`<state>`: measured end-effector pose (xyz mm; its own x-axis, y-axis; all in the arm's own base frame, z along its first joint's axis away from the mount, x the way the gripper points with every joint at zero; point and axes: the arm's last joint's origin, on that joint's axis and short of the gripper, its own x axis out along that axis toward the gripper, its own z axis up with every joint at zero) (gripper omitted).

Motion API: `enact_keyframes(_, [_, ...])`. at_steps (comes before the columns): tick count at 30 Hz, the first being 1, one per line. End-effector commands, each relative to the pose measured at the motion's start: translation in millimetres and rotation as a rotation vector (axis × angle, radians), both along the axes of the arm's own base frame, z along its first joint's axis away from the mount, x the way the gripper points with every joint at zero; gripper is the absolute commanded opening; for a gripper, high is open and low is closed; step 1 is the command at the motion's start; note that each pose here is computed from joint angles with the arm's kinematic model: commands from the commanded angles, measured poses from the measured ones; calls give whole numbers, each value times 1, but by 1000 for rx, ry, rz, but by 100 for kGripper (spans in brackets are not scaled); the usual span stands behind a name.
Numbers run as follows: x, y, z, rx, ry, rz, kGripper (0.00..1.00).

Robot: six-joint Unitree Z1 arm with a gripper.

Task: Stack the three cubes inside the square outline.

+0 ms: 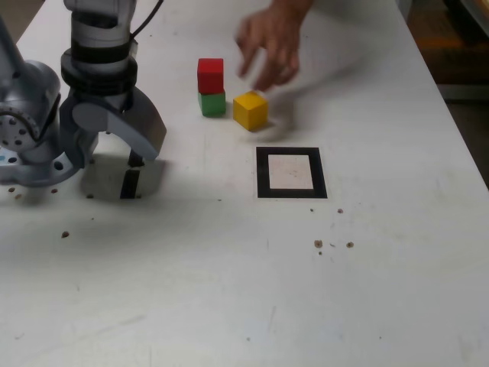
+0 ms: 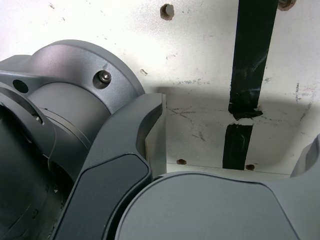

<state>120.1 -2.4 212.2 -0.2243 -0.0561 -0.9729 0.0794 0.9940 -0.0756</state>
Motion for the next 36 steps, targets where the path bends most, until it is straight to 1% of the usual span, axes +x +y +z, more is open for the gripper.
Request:
enact_keyframes(1, [0,0,0,-2,1,2,99])
enact_keyframes(8, [-1,0,1,0,-3,1,99])
enact_keyframes(14, [-1,0,9,3,1,1,99])
enact_keyframes(16, [0,1,14,9,-3,0,99])
enact_keyframes(18, [5,1,21,20,-17,-1,99])
enact_keyframes(20, [13,2,31,38,-35,-5,99])
enact_keyframes(22, [24,3,48,60,-58,-12,99])
enact_keyframes(25, [41,5,79,93,-88,-32,99])
enact_keyframes(26, [48,6,93,107,-100,-45,99])
enact_keyframes(28, [57,8,111,124,-117,-66,99])
enact_keyframes(32, [72,19,136,146,-139,-88,99])
enact_keyframes(36, [86,37,145,152,-147,-86,99])
